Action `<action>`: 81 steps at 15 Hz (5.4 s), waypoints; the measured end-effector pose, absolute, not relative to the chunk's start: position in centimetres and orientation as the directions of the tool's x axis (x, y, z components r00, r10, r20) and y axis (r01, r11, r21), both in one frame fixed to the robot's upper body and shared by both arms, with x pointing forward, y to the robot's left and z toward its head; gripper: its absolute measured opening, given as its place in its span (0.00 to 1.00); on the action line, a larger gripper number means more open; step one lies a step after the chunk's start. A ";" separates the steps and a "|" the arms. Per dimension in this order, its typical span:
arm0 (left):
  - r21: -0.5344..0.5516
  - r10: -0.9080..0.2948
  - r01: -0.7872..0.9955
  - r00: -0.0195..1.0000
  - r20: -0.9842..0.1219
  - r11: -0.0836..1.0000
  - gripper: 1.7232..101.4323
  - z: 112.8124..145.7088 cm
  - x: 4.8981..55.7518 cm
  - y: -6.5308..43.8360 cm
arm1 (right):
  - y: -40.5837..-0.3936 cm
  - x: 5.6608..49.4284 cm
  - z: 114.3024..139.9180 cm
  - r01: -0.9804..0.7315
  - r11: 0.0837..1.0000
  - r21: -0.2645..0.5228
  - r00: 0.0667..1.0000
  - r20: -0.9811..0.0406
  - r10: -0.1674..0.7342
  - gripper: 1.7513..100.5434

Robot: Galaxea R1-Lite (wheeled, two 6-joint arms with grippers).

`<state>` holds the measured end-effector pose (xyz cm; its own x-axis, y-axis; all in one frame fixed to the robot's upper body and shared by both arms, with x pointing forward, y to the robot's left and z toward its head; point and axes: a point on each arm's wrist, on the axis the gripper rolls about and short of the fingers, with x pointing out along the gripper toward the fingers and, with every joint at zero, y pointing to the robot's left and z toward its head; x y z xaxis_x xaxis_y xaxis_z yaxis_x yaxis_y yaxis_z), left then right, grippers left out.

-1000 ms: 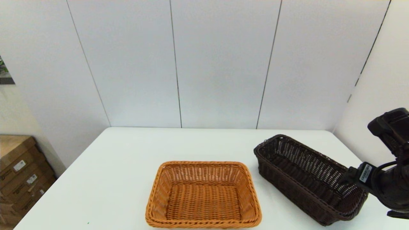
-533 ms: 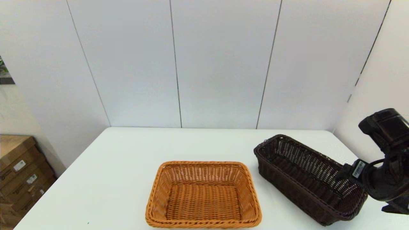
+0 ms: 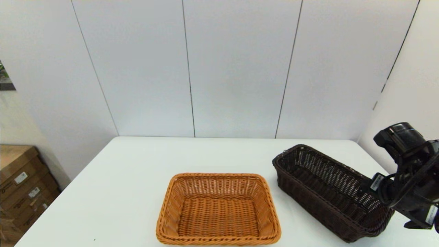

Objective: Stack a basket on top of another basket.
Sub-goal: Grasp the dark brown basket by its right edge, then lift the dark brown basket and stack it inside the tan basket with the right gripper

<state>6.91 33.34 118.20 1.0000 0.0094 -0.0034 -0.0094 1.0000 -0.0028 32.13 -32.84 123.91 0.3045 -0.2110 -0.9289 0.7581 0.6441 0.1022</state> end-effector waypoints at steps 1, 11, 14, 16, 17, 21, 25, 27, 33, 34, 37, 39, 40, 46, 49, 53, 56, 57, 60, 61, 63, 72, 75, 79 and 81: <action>-0.003 0.009 -0.009 1.000 -0.003 1.000 0.96 118.2 6.9 33.3 | -33.1 32.3 123.6 0.766 0.636 0.096 0.294 -0.931 -0.214 0.97; -0.002 0.009 -0.009 1.000 -0.004 1.000 0.96 118.2 6.9 33.3 | -33.4 33.1 120.8 0.793 0.601 0.098 0.246 -0.955 -0.169 0.97; -0.003 0.009 -0.009 1.000 -0.003 1.000 0.96 118.2 6.9 33.3 | -33.5 33.3 120.3 0.794 0.597 0.111 0.253 -0.954 -0.159 0.97; -0.003 0.009 -0.009 1.000 -0.004 1.000 0.96 118.2 6.9 33.3 | -33.7 33.5 119.9 0.798 0.590 0.125 0.257 -0.956 -0.145 0.97; -0.003 0.009 -0.009 1.000 -0.004 1.000 0.96 118.2 6.9 33.3 | -33.9 33.5 119.8 0.802 0.582 0.130 0.258 -0.955 -0.143 0.97; -0.002 0.010 -0.010 1.000 -0.003 1.000 0.96 118.2 6.9 33.3 | -34.4 33.8 119.1 0.813 0.569 0.124 0.248 -0.958 -0.145 0.97; -0.002 0.010 -0.010 1.000 -0.004 1.000 0.96 118.2 6.9 33.3 | -34.6 34.1 118.6 0.816 0.563 0.130 0.253 -0.957 -0.146 0.97; -0.003 0.009 -0.009 1.000 -0.004 1.000 0.96 118.2 6.9 33.3 | -34.6 34.1 118.5 0.818 0.561 0.125 0.247 -0.958 -0.146 0.97; -0.002 0.009 -0.009 1.000 -0.003 1.000 0.96 118.2 6.9 33.3 | -34.9 34.2 118.2 0.827 0.551 0.113 0.234 -0.960 -0.153 0.74; -0.003 0.009 -0.009 1.000 -0.003 1.000 0.96 118.2 6.9 33.3 | -35.0 34.2 118.1 0.828 0.548 0.114 0.233 -0.961 -0.152 0.65; -0.003 0.010 -0.010 1.000 -0.003 1.000 0.96 118.2 6.9 33.3 | -35.1 34.1 118.0 0.829 0.547 0.113 0.230 -0.962 -0.150 0.46; -0.003 0.010 -0.010 1.000 -0.003 1.000 0.96 118.2 6.9 33.3 | -35.1 34.1 118.0 0.830 0.546 0.115 0.231 -0.961 -0.149 0.09; -0.003 0.010 -0.010 1.000 -0.003 1.000 0.96 118.2 6.9 33.3 | -35.1 34.1 118.1 0.829 0.546 0.116 0.232 -0.961 -0.149 0.13; -0.003 0.009 -0.009 1.000 -0.004 1.000 0.96 118.2 6.9 33.3 | -35.2 34.1 118.1 0.832 0.542 0.122 0.234 -0.962 -0.142 0.13; -0.003 0.010 -0.010 1.000 -0.004 1.000 0.96 118.2 6.9 33.3 | -35.5 34.0 118.6 0.833 0.532 0.154 0.258 -0.958 -0.127 0.13; -0.003 0.010 -0.010 1.000 -0.003 1.000 0.96 118.2 6.9 33.3 | -36.4 34.0 120.0 0.844 0.461 0.275 0.351 -0.933 -0.085 0.13; -0.003 0.009 -0.009 1.000 -0.004 1.000 0.96 118.2 6.9 33.3 | -37.0 33.5 121.0 0.841 0.418 0.344 0.395 -0.918 -0.040 0.13; -0.003 0.009 -0.009 1.000 -0.004 1.000 0.96 118.2 6.9 33.3 | -37.2 33.4 121.3 0.842 0.396 0.366 0.409 -0.912 -0.026 0.13; -0.003 0.009 -0.009 1.000 -0.004 1.000 0.96 118.2 6.9 33.3 | -37.6 33.0 122.2 0.832 0.350 0.431 0.457 -0.889 0.009 0.13; -0.003 0.009 -0.009 1.000 -0.003 1.000 0.96 118.2 6.9 33.3 | -37.7 33.1 122.6 0.814 0.349 0.464 0.492 -0.871 0.010 0.13; -0.003 0.009 -0.009 1.000 -0.004 1.000 0.96 118.2 6.9 33.3 | -37.8 33.1 123.3 0.780 0.335 0.529 0.554 -0.832 0.022 0.13; -0.003 0.009 -0.009 1.000 -0.004 1.000 0.96 118.2 6.9 33.3 | -37.2 31.8 125.0 0.706 0.359 0.611 0.622 -0.777 0.098 0.13; -0.003 0.009 -0.009 1.000 -0.004 1.000 0.96 118.2 6.9 33.3 | -36.1 30.7 126.8 0.611 0.419 0.672 0.670 -0.721 0.178 0.12; -0.003 0.009 -0.009 1.000 -0.004 1.000 0.96 118.2 6.9 33.3 | -33.2 29.2 128.5 0.458 0.530 0.713 0.674 -0.668 0.316 0.12; -0.002 0.009 -0.009 1.000 -0.004 1.000 0.96 118.2 6.9 33.3 | -31.6 28.5 129.3 0.382 0.568 0.729 0.665 -0.644 0.380 0.12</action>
